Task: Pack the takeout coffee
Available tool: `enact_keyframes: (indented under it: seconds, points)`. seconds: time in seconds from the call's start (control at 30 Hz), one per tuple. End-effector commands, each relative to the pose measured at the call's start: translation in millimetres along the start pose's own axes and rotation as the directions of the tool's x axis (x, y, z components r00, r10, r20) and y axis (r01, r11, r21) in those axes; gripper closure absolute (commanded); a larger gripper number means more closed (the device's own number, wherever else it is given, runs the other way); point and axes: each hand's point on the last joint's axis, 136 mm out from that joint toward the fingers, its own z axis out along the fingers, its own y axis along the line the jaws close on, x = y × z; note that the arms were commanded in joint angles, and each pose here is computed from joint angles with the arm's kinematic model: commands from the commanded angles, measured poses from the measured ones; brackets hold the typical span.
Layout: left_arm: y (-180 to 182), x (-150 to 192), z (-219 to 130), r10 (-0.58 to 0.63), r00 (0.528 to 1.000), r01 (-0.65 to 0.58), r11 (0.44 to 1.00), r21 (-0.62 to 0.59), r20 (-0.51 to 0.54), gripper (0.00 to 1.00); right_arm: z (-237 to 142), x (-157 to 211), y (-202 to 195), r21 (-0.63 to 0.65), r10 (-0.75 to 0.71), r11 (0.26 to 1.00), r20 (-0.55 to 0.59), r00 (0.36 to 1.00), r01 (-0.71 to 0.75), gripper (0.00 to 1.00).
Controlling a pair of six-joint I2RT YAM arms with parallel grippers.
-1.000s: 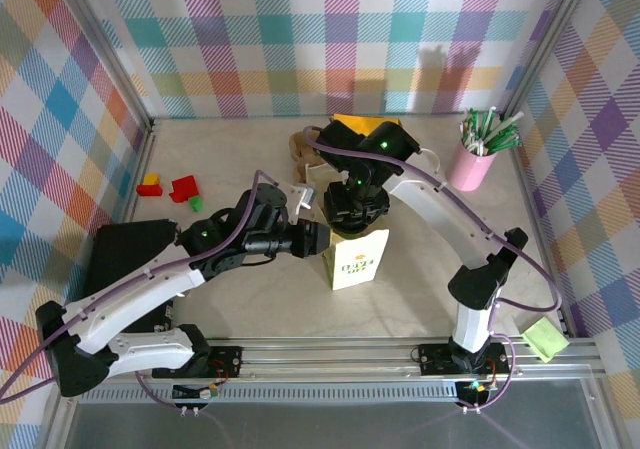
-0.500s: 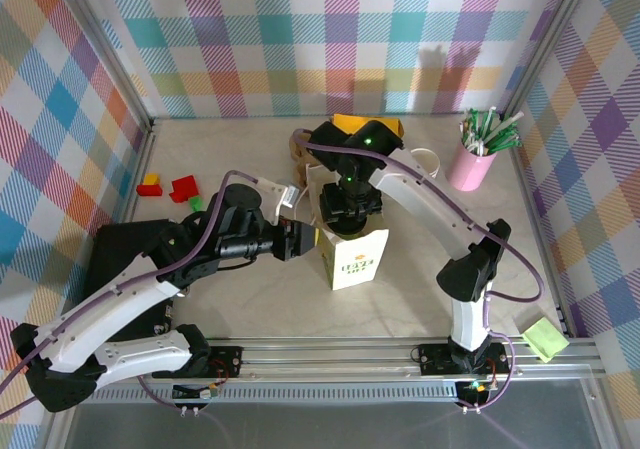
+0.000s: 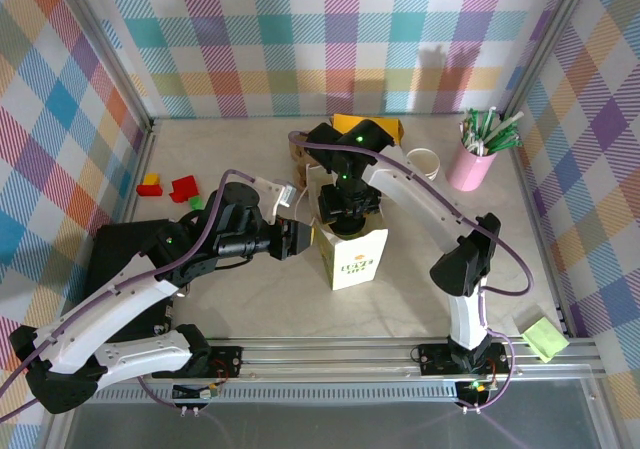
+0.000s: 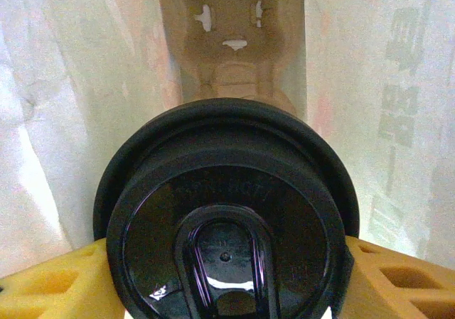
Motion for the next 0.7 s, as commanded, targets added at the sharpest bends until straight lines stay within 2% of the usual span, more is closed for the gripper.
enact_keyframes:
  seconds: [0.0, 0.67]
  points:
    - [-2.5, -9.7, -10.2, 0.013, 0.999, -0.013, 1.000, 0.004, 0.036, 0.62, 1.8, 9.8, -6.6, 0.021, -0.013, 1.000, -0.042, 0.999, 0.014, 0.47]
    - [0.4, -11.6, -4.0, 0.013, 0.999, -0.013, 1.000, -0.004, 0.038, 0.62, 19.6, 10.7, -5.5, 0.006, -0.011, 1.000, -0.044, 0.999, 0.011, 0.47]
